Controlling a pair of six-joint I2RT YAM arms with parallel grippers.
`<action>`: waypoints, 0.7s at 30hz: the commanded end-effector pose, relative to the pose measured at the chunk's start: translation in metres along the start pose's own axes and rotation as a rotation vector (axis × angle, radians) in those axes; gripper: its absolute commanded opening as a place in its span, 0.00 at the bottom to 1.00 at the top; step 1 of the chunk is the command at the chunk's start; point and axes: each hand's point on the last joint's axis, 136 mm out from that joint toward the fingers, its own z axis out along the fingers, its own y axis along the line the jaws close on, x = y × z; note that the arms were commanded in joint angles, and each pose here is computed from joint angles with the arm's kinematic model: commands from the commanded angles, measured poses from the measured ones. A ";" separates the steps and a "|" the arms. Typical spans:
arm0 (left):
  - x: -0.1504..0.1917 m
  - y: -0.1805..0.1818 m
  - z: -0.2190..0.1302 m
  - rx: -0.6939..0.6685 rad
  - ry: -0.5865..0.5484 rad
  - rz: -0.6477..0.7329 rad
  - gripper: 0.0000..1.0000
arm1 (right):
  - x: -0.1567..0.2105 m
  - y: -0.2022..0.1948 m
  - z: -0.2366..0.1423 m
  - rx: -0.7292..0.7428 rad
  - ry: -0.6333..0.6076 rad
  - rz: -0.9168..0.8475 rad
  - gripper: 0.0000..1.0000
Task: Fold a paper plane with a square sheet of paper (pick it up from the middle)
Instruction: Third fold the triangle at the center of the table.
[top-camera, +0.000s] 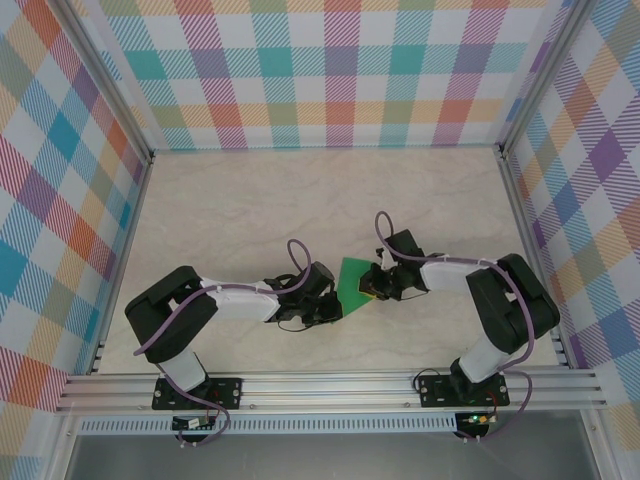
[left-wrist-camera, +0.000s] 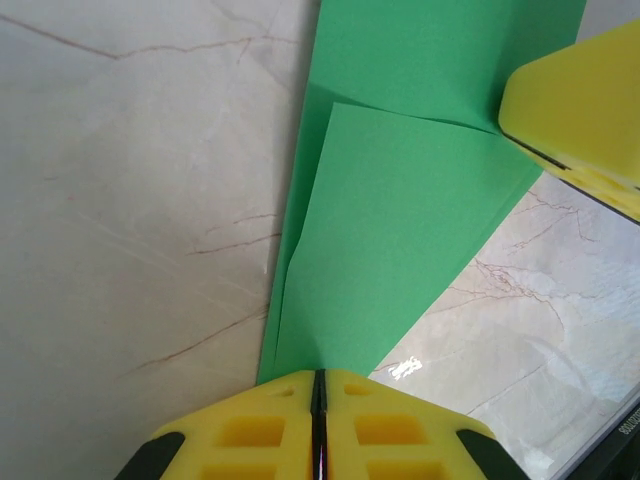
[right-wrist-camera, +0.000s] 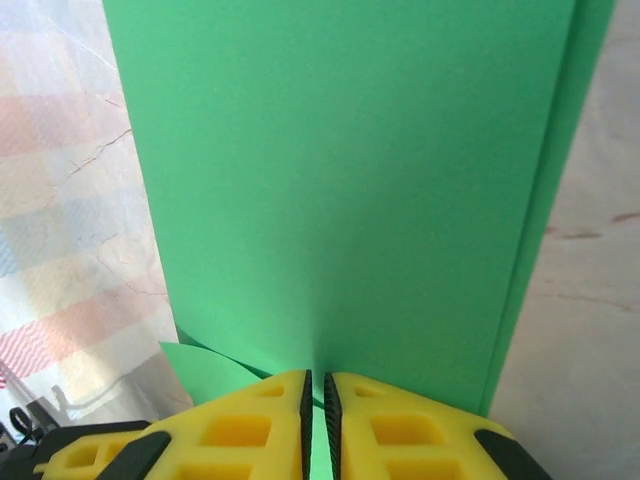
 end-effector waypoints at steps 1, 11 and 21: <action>0.024 0.065 0.004 -0.222 0.057 -0.034 0.10 | -0.009 -0.019 -0.009 0.024 -0.060 -0.020 0.17; 0.025 0.063 0.005 -0.213 0.060 -0.034 0.10 | 0.000 0.042 -0.043 -0.191 -0.096 -0.123 0.20; 0.023 0.059 0.006 -0.214 0.067 -0.028 0.10 | 0.019 0.011 0.002 -0.039 -0.015 -0.077 0.17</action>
